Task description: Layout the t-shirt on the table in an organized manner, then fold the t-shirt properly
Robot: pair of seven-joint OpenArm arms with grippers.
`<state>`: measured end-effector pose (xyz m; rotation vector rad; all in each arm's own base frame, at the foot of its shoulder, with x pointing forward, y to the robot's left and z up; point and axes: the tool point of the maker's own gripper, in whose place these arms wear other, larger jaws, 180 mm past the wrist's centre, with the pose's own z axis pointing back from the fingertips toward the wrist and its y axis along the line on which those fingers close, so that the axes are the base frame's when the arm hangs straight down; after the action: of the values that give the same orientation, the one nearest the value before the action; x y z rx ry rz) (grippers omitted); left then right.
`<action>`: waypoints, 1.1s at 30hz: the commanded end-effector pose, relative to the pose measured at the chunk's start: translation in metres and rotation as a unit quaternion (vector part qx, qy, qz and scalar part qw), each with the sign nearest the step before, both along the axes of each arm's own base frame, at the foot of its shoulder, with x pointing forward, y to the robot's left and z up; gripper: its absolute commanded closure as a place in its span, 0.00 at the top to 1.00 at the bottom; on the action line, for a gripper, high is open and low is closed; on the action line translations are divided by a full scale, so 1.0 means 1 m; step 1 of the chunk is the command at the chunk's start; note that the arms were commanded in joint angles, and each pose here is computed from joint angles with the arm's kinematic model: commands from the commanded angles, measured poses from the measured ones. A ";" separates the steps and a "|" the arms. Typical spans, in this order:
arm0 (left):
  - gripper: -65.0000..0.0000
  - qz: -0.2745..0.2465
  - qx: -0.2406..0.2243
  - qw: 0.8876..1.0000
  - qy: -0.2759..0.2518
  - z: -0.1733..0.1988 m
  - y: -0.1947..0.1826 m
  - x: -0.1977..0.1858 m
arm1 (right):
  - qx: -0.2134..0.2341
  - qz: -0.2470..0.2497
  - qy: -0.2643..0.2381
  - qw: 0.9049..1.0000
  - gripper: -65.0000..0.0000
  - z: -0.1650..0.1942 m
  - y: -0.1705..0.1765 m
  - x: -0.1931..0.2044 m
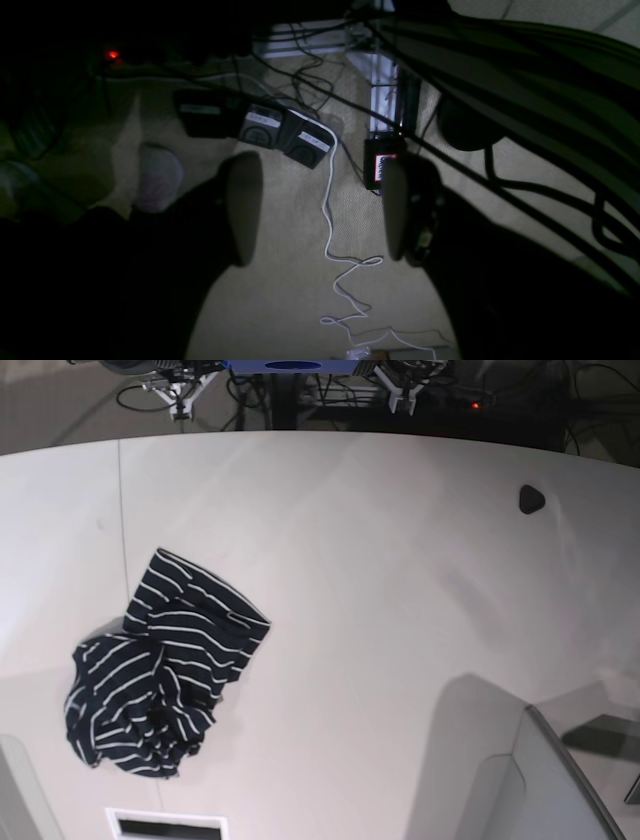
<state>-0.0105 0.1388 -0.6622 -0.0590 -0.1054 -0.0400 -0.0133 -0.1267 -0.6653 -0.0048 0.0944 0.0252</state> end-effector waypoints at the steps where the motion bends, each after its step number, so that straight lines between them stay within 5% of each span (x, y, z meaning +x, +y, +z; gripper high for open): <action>1: 0.55 -0.002 0.003 1.000 0.003 0.000 0.002 -0.004 | -0.001 -0.006 0.001 1.000 0.00 0.000 0.000 0.000; 33: 0.55 0.009 0.001 1.000 0.003 0.000 0.001 -0.009 | -0.001 -0.006 0.001 1.000 0.00 0.000 0.000 0.000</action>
<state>-0.0173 0.1398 -0.6620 -0.0541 -0.0984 -0.0245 -0.0133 -0.1268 -0.6653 -0.0052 0.0944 0.0248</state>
